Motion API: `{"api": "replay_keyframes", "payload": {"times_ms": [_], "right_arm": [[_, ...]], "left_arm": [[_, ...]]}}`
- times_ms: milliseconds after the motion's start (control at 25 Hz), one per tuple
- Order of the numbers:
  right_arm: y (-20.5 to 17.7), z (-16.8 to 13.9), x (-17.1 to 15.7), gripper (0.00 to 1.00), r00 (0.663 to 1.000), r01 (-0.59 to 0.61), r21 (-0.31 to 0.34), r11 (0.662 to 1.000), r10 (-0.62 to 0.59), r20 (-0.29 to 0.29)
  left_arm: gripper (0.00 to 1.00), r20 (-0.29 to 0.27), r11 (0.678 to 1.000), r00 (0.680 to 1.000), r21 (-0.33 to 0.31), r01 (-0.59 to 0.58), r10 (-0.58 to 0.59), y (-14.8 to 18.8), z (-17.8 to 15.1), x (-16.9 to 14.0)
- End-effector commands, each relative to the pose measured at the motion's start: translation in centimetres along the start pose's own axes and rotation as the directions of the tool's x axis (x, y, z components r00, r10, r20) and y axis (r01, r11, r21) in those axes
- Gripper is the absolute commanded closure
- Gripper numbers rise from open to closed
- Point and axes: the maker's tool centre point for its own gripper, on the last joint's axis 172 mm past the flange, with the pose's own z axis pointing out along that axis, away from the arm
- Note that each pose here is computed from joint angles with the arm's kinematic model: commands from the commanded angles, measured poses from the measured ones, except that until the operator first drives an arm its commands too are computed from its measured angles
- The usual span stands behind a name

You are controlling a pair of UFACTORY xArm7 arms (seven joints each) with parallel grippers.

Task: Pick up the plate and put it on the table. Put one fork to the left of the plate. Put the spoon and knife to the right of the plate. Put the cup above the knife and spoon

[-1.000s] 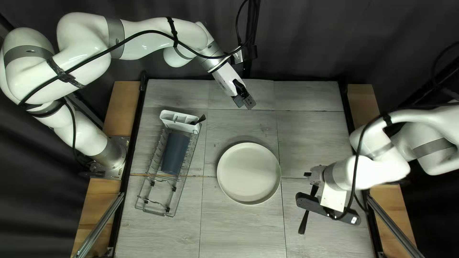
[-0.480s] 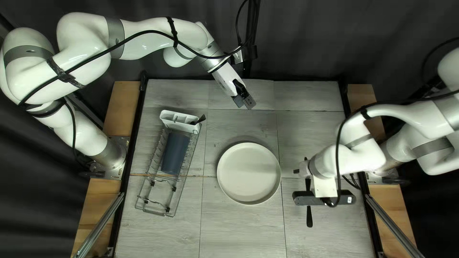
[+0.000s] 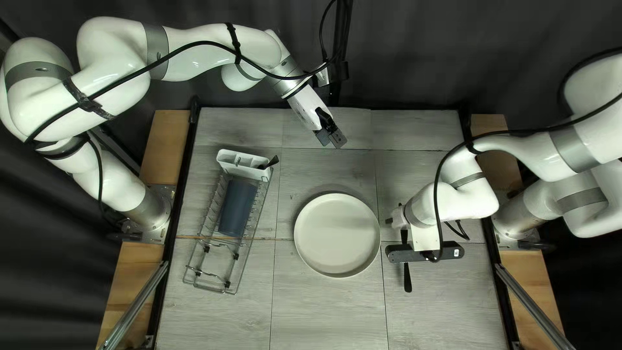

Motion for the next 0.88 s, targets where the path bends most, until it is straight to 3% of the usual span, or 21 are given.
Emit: {"api": "replay_keyframes", "payload": {"times_ms": [40,320,360,400,440,680,880], "right_arm": [[0.0,0.7,-0.2,1.0,1.0,0.002,0.001,1.0,-0.002,0.003],[0.6,1.7,-0.4,1.0,1.0,0.001,0.007,1.0,-0.001,0.009],[0.6,1.8,-0.5,0.91,1.0,-0.002,0.006,1.0,0.002,0.011],[0.6,1.8,-0.7,0.21,1.0,-0.007,0.004,1.0,0.007,0.013],[0.5,1.8,-1.0,0.0,1.0,-0.016,-0.002,1.0,0.016,0.015],[-0.3,0.6,-2.2,0.0,0.999,-0.043,-0.024,0.999,0.044,0.026],[-1.2,-3.8,-3.2,0.0,0.995,-0.096,-0.057,0.994,0.097,0.023]], "left_arm": [[0.0,0.0,1.0,1.0,0.0,0.0,0.0,0.0,0.0,0.0],[0.0,0.0,1.0,1.0,0.0,0.0,0.0,0.0,0.0,0.0],[0.0,0.0,1.0,1.0,0.0,0.0,0.0,0.0,0.0,0.0],[0.0,0.0,1.0,1.0,0.0,0.0,0.0,0.0,0.0,0.0],[0.0,0.0,1.0,1.0,0.0,0.0,0.0,0.0,0.0,0.0],[0.0,0.0,1.0,1.0,0.0,0.0,0.0,0.0,0.0,0.0],[0.0,0.0,1.0,1.0,0.0,0.0,0.0,0.0,0.0,0.0]]}}
